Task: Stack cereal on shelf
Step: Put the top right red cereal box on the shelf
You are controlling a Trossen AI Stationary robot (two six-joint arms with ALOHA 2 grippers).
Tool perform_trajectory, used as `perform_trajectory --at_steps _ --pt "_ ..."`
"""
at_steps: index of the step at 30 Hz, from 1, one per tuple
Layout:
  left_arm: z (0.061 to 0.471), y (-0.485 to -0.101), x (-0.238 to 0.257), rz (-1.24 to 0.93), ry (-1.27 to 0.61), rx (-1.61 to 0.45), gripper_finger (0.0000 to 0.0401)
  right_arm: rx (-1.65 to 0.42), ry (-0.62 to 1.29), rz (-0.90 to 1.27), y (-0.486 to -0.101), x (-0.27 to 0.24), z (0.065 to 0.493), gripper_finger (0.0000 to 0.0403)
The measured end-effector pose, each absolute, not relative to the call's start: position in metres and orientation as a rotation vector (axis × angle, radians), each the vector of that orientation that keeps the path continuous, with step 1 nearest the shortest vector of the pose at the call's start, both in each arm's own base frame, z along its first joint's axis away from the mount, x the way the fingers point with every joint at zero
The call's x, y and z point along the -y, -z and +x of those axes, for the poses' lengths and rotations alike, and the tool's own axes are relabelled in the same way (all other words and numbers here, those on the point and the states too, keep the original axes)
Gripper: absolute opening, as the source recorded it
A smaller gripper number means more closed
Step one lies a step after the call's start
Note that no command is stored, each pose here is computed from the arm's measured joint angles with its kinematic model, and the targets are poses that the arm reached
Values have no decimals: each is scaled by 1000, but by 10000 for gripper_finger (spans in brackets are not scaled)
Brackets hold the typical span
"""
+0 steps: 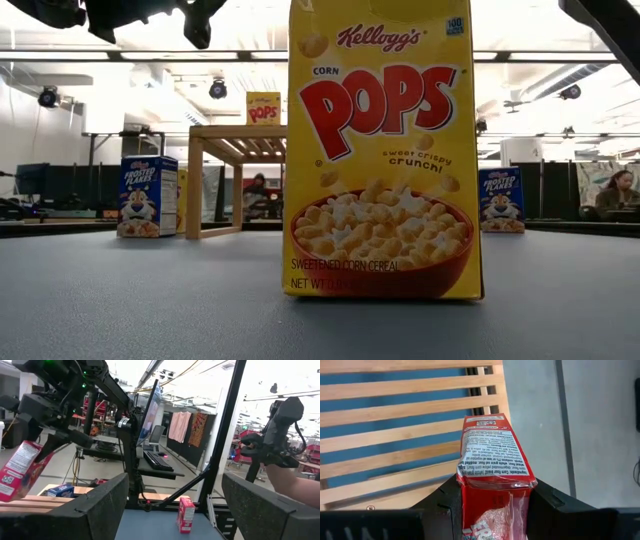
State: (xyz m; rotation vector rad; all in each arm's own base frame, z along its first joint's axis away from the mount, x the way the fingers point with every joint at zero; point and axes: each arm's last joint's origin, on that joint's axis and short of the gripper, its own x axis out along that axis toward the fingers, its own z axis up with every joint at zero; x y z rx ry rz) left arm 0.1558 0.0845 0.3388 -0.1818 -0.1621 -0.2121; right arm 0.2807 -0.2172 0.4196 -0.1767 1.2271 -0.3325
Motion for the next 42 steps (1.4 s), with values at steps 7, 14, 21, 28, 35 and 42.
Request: perform_trajectory --at_steps 7,14,21,28,35,42 --pt "156 -339 -84 -177 211 163 304 -1251 325 -174 -413 221 284 137" --pt "156 -339 -84 -180 212 162 304 -1253 319 -181 -413 221 284 137" --pt "156 -339 -85 -180 210 163 304 -1248 297 -184 -413 221 285 137" --pt "156 -339 -85 -184 186 169 304 -1248 288 -191 -413 220 285 138" --pt "156 -339 -85 -183 186 170 304 -1248 286 -189 -412 221 285 177" --pt "156 -339 -85 -183 185 170 304 -1243 292 -193 -412 221 286 226"
